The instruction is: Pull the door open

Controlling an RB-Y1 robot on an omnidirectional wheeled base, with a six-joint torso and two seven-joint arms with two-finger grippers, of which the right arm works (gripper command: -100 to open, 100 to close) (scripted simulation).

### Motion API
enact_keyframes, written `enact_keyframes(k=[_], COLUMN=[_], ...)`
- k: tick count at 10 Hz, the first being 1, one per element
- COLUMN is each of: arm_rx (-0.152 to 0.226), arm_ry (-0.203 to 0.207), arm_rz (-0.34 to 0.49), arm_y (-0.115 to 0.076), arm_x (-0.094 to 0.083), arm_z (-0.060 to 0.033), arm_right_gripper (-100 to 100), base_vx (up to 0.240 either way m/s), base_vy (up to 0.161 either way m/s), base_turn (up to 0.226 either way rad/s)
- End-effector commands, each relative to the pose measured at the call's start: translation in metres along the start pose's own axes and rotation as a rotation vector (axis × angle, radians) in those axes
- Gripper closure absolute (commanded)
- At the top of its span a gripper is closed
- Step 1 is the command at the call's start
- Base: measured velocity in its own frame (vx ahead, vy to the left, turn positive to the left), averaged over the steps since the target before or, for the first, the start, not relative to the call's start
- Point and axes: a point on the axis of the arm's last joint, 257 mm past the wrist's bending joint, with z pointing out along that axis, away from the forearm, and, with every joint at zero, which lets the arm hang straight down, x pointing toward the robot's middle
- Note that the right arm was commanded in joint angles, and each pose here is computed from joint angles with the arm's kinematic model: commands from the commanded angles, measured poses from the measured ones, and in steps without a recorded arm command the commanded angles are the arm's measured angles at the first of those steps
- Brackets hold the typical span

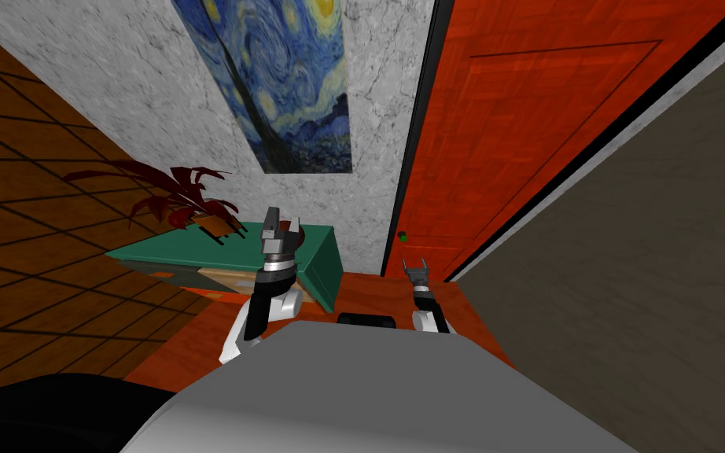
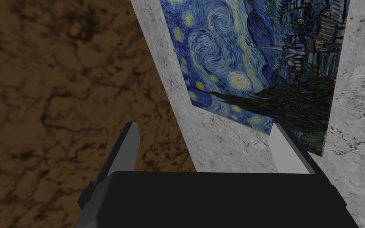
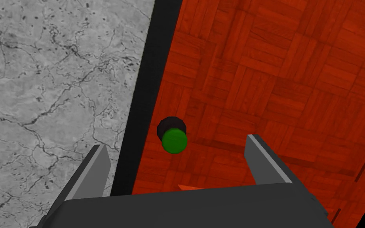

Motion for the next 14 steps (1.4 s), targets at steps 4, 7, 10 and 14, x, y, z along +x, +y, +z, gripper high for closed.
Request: enact_keyframes(k=[4,7,10,14], arm_rx=[-0.001,-0.008,-0.021,-0.041], arm_ry=[-0.058,-0.1,-0.138,-0.178], arm_rz=[0.093,0.155,0.207,0.261], arm_y=[0.003,0.009,0.016,0.027], arm_x=[-0.034,-0.058,-0.079,-0.102], arm_z=[-0.0101,-0.0182,-0.0263,-0.0361], arm_right_gripper=[-100,-100,-100,-100], base_vx=[0.078,0.08,0.105,0.083], base_vy=[-0.016,-0.021,-0.026,-0.023], base_turn=[0.058,0.081,0.062,0.06])
